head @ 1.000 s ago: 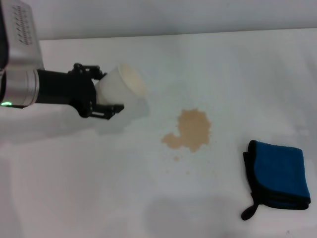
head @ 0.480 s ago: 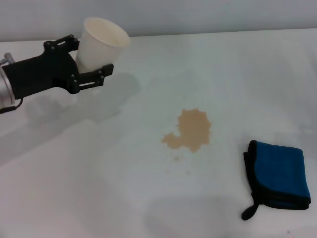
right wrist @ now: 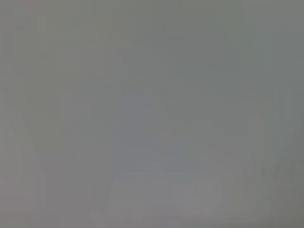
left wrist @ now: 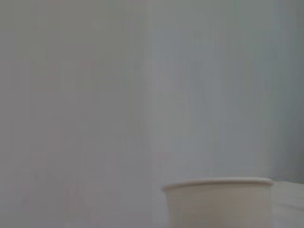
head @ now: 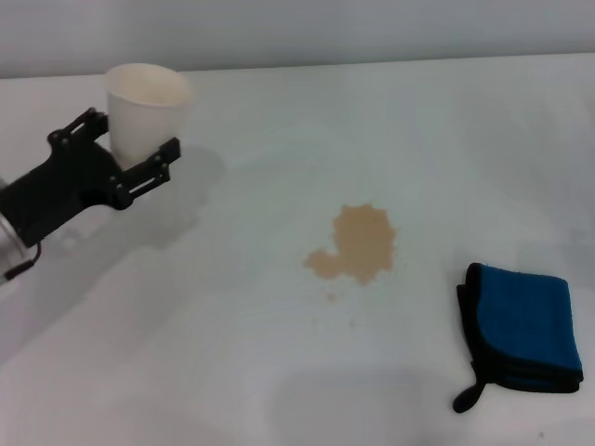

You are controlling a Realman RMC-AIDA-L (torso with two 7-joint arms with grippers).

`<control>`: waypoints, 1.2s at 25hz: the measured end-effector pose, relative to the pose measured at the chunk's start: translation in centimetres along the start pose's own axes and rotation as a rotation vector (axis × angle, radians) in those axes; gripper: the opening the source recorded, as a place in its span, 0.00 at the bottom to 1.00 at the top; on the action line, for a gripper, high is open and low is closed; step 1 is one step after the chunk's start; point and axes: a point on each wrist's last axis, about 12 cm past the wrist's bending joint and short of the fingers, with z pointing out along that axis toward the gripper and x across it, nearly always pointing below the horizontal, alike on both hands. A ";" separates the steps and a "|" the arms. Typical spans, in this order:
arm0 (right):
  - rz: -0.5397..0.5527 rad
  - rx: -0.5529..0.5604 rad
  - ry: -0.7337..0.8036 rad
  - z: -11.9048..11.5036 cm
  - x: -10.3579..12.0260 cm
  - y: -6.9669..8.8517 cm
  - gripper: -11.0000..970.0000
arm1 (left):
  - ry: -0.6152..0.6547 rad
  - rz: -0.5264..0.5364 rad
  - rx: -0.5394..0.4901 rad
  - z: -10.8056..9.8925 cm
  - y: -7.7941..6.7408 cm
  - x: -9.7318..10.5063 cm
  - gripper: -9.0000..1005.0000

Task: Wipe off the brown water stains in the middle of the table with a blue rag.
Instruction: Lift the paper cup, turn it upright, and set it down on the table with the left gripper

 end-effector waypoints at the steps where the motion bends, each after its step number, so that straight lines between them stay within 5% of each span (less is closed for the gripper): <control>1: -0.009 -0.001 0.008 0.1 0.0 0.0 0.82 | -0.002 -0.007 -0.016 -0.3 -0.1 0.3 0.80; 30: -0.058 -0.061 0.019 0.3 0.3 1.3 0.82 | 0.231 -0.023 -0.084 -1.9 -3.8 6.5 0.80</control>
